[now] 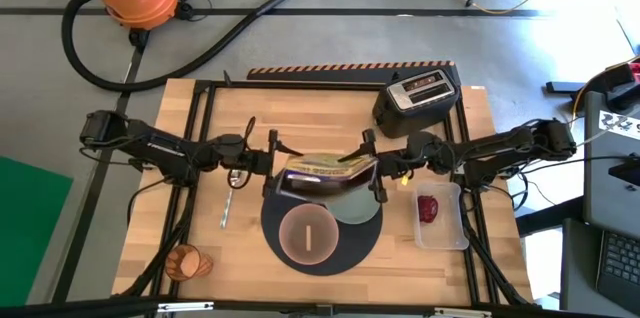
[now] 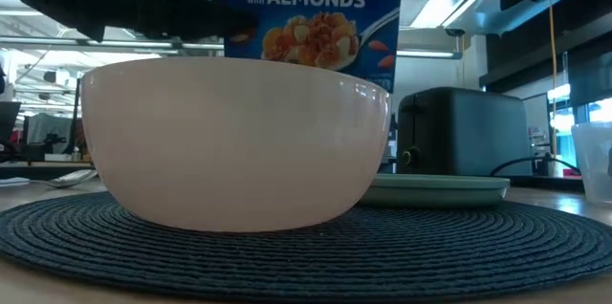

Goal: Arrange a breakfast setting
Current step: Pour the cereal from the yellow cereal box into the pink bowl

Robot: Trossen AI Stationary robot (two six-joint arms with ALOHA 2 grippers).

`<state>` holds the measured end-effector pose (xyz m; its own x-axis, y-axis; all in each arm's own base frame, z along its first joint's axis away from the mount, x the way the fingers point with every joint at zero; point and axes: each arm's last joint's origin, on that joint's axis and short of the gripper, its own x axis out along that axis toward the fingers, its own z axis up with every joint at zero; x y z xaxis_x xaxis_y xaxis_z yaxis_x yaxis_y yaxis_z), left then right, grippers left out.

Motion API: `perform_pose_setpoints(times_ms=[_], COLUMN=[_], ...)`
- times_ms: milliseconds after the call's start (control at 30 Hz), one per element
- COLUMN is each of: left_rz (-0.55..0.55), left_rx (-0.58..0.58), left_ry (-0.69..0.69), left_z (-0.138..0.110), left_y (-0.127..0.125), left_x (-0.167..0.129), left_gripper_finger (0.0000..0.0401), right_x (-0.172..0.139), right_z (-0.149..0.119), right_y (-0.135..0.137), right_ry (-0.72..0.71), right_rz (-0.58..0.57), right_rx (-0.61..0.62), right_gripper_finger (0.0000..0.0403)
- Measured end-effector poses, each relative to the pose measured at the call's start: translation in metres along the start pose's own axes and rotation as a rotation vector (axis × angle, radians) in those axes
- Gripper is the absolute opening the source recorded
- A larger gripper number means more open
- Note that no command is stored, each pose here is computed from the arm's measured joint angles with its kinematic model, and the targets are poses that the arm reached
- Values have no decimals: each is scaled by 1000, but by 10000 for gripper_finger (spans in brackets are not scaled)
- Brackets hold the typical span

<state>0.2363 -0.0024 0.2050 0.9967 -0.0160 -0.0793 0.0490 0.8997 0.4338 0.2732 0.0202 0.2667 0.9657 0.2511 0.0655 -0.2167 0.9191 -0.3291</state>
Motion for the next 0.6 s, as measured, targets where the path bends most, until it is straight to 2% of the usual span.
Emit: perform_pose_setpoints(times_ms=[100, 267, 400, 600], left_rz=[2, 85, 124, 170], left_rx=[28, 150, 170, 154], left_ry=[40, 156, 177, 190], left_z=[3, 11, 21, 30], left_y=[-1, -5, -7, -10], left_x=[-7, -23, -37, -54], left_gripper_finger=[276, 276, 275, 270], right_x=[-3, -10, -15, -21], right_z=[-3, -6, 1, 12], right_y=[1, 0, -1, 0], right_ry=[69, 187, 158, 84], right_rz=[-10, -59, -49, 40], right_rx=[-21, -52, -55, -52], right_gripper_finger=[277, 315, 332, 337])
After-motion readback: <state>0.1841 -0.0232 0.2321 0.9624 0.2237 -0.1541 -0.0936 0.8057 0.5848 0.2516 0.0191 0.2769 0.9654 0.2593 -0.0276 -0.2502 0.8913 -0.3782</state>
